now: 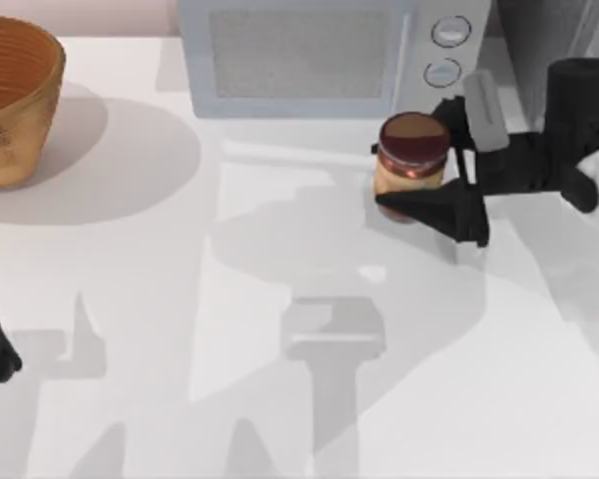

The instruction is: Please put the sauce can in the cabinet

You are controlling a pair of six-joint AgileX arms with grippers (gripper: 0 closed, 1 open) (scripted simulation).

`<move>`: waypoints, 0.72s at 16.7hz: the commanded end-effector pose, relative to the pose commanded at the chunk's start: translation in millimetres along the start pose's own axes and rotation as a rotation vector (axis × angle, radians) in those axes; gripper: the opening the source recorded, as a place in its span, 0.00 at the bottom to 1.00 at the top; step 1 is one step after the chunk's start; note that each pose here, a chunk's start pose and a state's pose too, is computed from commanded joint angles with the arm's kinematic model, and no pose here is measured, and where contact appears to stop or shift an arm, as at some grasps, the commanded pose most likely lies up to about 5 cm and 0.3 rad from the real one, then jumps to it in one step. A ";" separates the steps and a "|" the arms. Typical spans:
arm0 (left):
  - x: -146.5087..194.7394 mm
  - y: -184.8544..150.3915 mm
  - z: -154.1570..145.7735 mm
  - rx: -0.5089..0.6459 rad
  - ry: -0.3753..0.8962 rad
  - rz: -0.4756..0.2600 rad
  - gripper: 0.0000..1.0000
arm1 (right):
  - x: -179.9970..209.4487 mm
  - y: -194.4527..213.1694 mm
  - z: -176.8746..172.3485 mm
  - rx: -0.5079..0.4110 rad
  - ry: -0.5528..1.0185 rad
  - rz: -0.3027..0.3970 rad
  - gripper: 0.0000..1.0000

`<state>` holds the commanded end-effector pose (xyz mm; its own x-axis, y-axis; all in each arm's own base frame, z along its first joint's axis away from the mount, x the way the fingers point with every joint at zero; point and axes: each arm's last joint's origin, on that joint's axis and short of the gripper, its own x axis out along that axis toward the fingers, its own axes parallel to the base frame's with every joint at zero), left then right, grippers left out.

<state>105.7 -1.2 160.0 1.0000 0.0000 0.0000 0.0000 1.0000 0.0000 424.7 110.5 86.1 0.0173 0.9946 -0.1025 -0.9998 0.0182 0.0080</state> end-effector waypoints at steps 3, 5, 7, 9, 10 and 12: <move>0.0 0.0 0.0 0.000 0.000 0.000 1.00 | -7.9 2.2 46.7 0.005 0.002 -0.007 0.00; 0.0 0.0 0.0 0.000 0.000 0.000 1.00 | -10.6 5.7 70.9 0.002 0.000 -0.005 0.00; 0.0 0.0 0.0 0.000 0.000 0.000 1.00 | -9.9 7.1 82.5 -0.009 -0.003 0.003 0.00; 0.0 0.0 0.0 0.000 0.000 0.000 1.00 | -9.9 7.2 82.9 -0.010 -0.003 0.003 0.00; 0.0 0.0 0.0 0.000 0.000 0.000 1.00 | -9.9 7.2 82.9 -0.010 -0.003 0.003 0.00; 0.0 0.0 0.0 0.000 0.000 0.000 1.00 | -10.3 7.0 81.3 -0.006 -0.003 0.002 0.00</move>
<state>105.7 -1.2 160.0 1.0000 0.0000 0.0000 0.0000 1.0000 0.0000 418.3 108.6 168.1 0.0154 0.9949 -0.0997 -0.9999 0.0156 0.0018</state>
